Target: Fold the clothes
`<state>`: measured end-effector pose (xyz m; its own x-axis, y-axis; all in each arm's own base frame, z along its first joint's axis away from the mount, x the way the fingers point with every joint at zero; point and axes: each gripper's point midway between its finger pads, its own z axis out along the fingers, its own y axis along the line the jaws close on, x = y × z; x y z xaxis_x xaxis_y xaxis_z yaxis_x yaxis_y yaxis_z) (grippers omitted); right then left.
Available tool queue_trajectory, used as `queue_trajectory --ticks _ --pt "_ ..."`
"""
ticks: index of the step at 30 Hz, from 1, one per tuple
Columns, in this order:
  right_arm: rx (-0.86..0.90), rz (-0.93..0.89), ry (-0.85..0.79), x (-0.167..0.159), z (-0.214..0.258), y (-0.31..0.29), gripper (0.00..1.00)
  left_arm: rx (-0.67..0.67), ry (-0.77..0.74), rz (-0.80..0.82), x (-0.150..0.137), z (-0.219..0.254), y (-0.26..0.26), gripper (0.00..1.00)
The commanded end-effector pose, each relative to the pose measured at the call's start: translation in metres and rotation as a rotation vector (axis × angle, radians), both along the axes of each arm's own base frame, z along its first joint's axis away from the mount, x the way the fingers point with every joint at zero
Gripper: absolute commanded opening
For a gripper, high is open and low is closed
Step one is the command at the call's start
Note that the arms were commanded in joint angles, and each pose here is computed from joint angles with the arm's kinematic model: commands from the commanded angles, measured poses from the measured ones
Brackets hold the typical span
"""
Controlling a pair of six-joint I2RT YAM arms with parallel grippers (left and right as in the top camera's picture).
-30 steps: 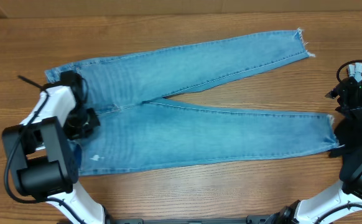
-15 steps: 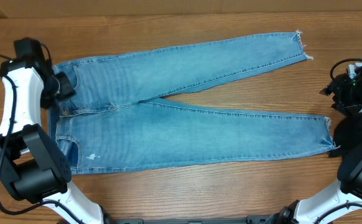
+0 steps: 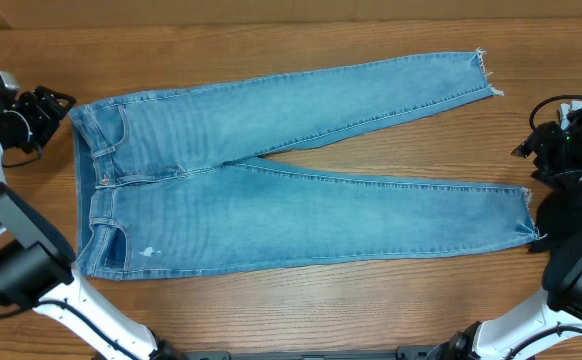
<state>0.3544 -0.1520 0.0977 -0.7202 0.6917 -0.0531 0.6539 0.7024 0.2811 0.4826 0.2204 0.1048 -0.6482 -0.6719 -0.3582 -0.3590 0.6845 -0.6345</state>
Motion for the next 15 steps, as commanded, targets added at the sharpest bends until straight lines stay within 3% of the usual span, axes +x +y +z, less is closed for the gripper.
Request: queue_trajectory --ticks 1,2,6,15 --pt "-0.037 0.031 -0.044 0.007 0.016 -0.002 0.59 0.155 -0.045 -0.103 0.014 -0.006 0.014 0.7" --pt "-0.036 0.03 -0.044 0.007 0.016 -0.002 0.59 0.272 -0.004 -0.12 0.011 -0.019 0.028 0.7" --pt "-0.036 0.03 -0.044 0.007 0.016 -0.002 0.59 0.385 -0.027 -0.201 0.017 -0.032 0.035 0.7" --pt "-0.029 0.026 -0.033 0.004 0.016 -0.001 0.6 0.377 -0.11 -0.295 0.048 -0.073 0.011 0.75"
